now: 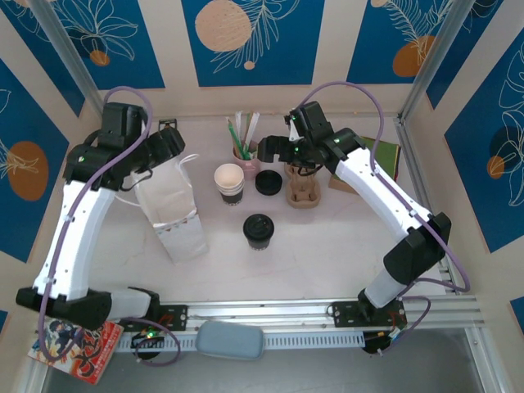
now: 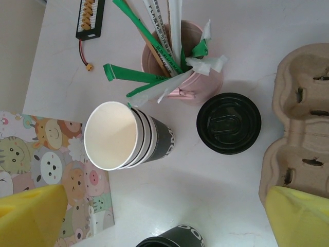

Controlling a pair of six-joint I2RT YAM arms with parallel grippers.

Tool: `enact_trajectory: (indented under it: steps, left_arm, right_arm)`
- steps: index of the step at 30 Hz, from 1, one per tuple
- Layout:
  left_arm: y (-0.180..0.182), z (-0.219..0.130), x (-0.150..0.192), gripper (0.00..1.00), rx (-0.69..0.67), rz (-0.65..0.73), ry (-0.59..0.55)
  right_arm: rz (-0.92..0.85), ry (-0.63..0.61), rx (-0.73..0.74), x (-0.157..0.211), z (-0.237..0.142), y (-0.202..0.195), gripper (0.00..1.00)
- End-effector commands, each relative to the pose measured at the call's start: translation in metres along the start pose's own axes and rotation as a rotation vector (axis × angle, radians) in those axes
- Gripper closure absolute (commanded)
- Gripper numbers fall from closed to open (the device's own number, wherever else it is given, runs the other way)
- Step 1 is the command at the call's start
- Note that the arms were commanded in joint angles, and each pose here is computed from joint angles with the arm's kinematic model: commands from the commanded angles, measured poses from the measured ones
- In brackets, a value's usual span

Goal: Pack the takeout coffee

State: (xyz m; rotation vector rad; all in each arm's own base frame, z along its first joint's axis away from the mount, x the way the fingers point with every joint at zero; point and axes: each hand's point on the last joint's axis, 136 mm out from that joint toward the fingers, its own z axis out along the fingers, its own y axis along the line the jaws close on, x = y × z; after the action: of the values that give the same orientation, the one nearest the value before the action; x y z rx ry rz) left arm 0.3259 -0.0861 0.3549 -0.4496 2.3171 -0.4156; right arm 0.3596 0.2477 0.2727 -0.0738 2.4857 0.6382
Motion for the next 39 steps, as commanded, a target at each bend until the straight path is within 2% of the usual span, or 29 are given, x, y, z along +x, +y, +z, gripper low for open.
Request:
enact_trajectory:
  steps: [1,5,10,15,22,30,39]
  left_arm:
    - [0.006,0.015,-0.009,0.32,-0.077,-0.036,-0.012]
    - [0.018,0.040,-0.004,0.33,-0.162,-0.061,0.029]
    - [0.028,0.071,0.010,0.39,-0.231,-0.061,0.112]
    - [0.029,0.093,0.022,0.57,-0.238,-0.054,0.175]
    - [0.001,0.105,0.026,0.82,-0.114,-0.037,0.195]
    - [-0.036,0.113,0.028,0.83,0.005,0.040,0.205]
    - [-0.050,0.114,0.027,0.84,0.039,0.034,0.214]
  right_arm:
    - [0.013,-0.042,0.003,-0.004,-0.013,-0.002,0.01]
    - [0.021,-0.060,0.014,-0.003,-0.021,-0.009,0.01]
    - [0.034,-0.078,0.022,-0.003,-0.029,-0.018,0.01]
    - [0.049,-0.081,0.030,0.000,-0.032,-0.026,0.01]
    - [0.061,-0.074,0.029,0.003,-0.032,-0.032,0.01]
    - [0.062,-0.059,0.022,0.003,-0.028,-0.034,0.01]
    - [0.067,-0.049,0.022,0.005,-0.026,-0.037,0.01]
